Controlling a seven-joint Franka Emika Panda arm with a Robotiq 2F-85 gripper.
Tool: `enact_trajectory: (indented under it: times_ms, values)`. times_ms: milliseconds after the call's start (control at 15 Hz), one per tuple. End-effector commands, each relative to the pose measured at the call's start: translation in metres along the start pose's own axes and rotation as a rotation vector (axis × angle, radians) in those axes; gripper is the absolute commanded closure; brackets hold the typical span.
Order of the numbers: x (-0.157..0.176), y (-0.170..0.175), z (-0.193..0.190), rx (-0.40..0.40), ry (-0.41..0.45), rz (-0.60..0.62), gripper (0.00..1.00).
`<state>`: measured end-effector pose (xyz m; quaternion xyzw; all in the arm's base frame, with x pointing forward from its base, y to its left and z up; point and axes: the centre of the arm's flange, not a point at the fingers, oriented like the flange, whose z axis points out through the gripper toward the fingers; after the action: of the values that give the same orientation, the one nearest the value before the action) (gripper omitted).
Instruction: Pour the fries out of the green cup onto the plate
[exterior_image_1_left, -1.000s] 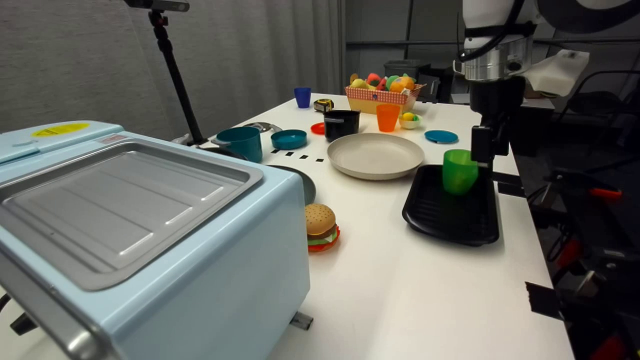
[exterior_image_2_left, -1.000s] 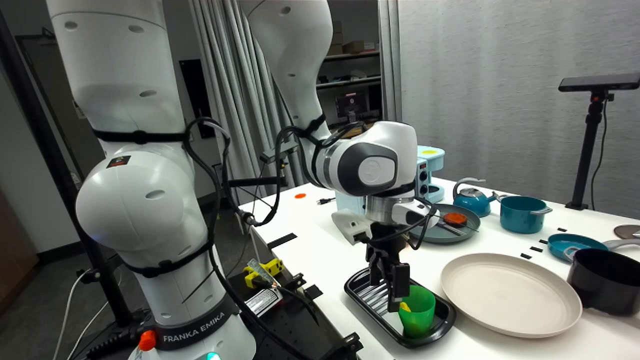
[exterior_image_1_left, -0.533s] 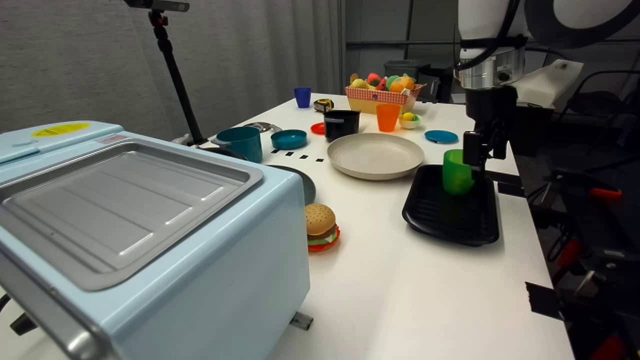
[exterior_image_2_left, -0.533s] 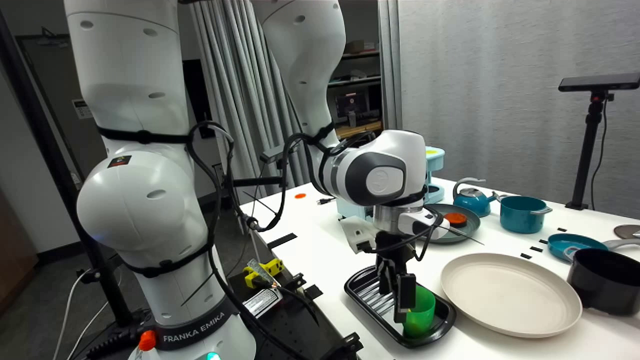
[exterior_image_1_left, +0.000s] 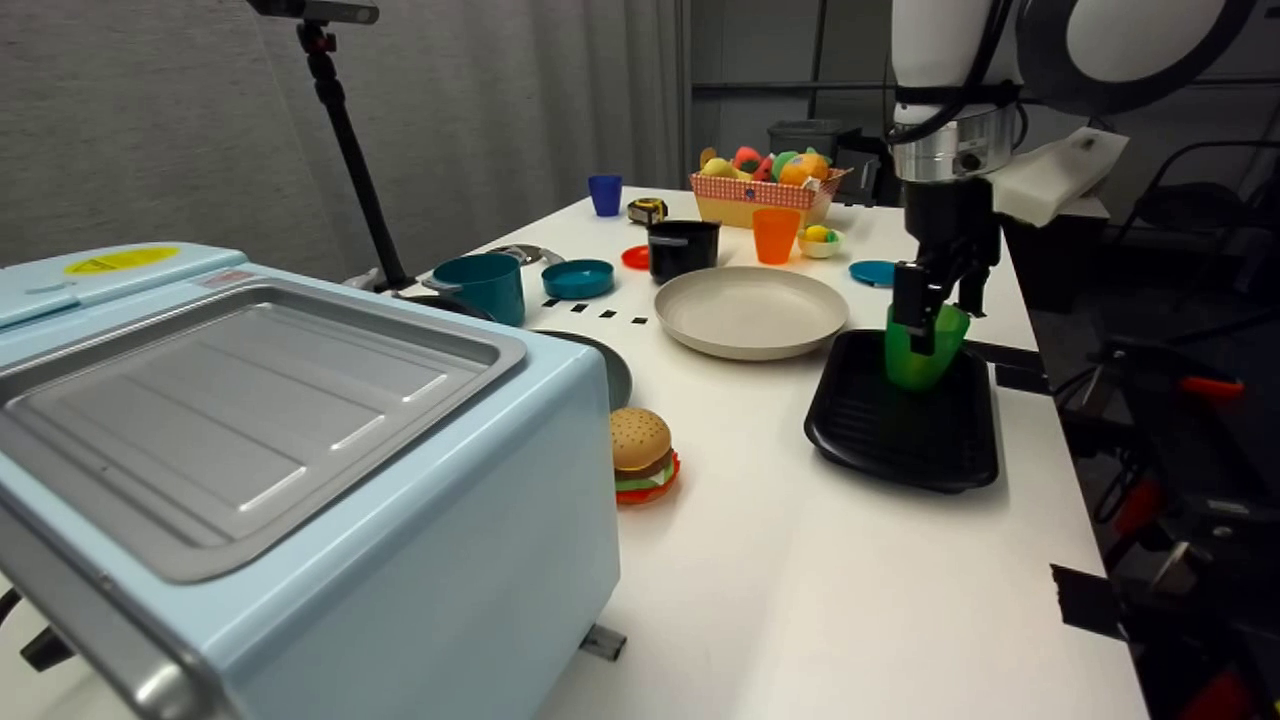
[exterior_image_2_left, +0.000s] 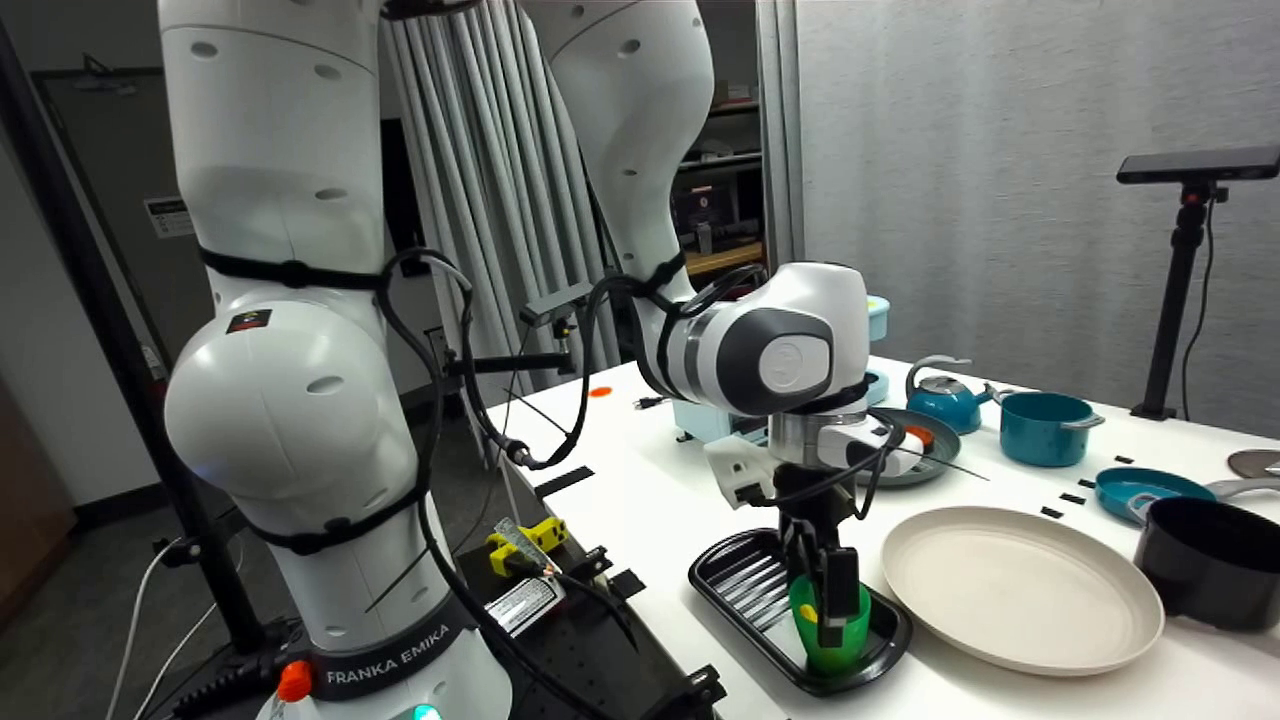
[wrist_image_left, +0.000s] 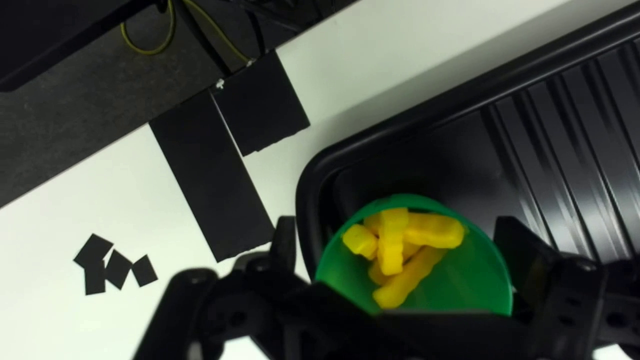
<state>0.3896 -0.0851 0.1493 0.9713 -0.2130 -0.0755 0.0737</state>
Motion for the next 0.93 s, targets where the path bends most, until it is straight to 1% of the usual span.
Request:
enact_trajectory:
  times_ms: [0,67,133,200,267,400,467,533,600,667,867]
  values:
    - [0.007,-0.008,0.01,-0.017,0.022,0.005,0.01]
    - [0.007,-0.01,0.011,-0.017,0.022,0.001,0.01]
    - [0.008,-0.012,0.011,-0.019,0.023,-0.001,0.0]
    - [0.009,-0.013,0.012,-0.019,0.026,-0.002,0.03]
    - [0.01,-0.014,0.012,-0.02,0.031,-0.003,0.08]
    - [0.014,-0.016,0.011,-0.023,0.041,-0.001,0.29]
    - [0.015,-0.016,0.009,-0.024,0.045,0.0,0.37]
    - [0.016,-0.016,0.007,-0.025,0.052,0.0,0.43]
    - [0.017,-0.016,0.007,-0.028,0.054,0.0,0.44]
    - [0.018,-0.016,0.006,-0.029,0.057,0.001,0.47]
    - [0.015,-0.015,0.0,-0.041,0.064,-0.004,0.47]
